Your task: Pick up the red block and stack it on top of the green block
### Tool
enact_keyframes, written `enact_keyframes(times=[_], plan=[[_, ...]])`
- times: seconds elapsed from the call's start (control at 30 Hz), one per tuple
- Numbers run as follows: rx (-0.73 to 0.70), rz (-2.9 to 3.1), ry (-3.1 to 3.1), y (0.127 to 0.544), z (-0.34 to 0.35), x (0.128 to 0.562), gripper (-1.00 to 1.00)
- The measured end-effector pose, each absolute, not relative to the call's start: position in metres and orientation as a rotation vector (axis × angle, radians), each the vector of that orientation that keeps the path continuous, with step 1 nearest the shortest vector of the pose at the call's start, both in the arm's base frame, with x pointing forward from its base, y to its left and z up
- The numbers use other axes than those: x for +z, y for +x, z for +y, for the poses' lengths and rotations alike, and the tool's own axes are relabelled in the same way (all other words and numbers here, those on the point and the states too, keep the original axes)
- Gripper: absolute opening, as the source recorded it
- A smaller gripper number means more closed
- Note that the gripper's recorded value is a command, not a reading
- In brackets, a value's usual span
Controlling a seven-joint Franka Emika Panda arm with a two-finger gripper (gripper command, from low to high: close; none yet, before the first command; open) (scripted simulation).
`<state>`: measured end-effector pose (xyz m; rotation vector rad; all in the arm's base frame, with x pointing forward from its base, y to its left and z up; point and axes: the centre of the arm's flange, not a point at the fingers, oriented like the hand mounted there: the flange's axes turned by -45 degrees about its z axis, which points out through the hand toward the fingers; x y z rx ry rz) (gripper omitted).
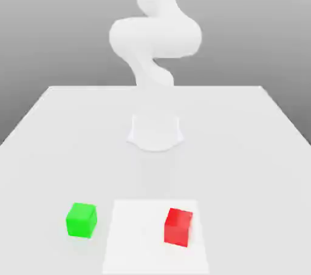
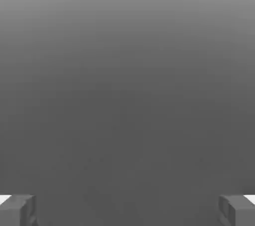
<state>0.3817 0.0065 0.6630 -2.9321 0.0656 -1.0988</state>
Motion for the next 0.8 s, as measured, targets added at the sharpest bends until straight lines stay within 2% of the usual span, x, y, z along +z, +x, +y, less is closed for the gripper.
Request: enact_keyframes(times=[0.17, 0.33, 0.5, 0.67, 0.8], plan=[[-0.841, 0.161, -3.008, 0.435, 0.018, 0.555, 0.0], [-0.588, 0.252, -3.061, 0.458, 0.028, 0.445, 0.0], [-0.333, 0.344, -3.094, 0.453, 0.037, 0.336, 0.0], [-0.073, 0.43, -3.107, 0.423, 0.047, 0.236, 0.0], [-0.005, 0.459, -3.106, 0.414, 0.048, 0.183, 0.0]])
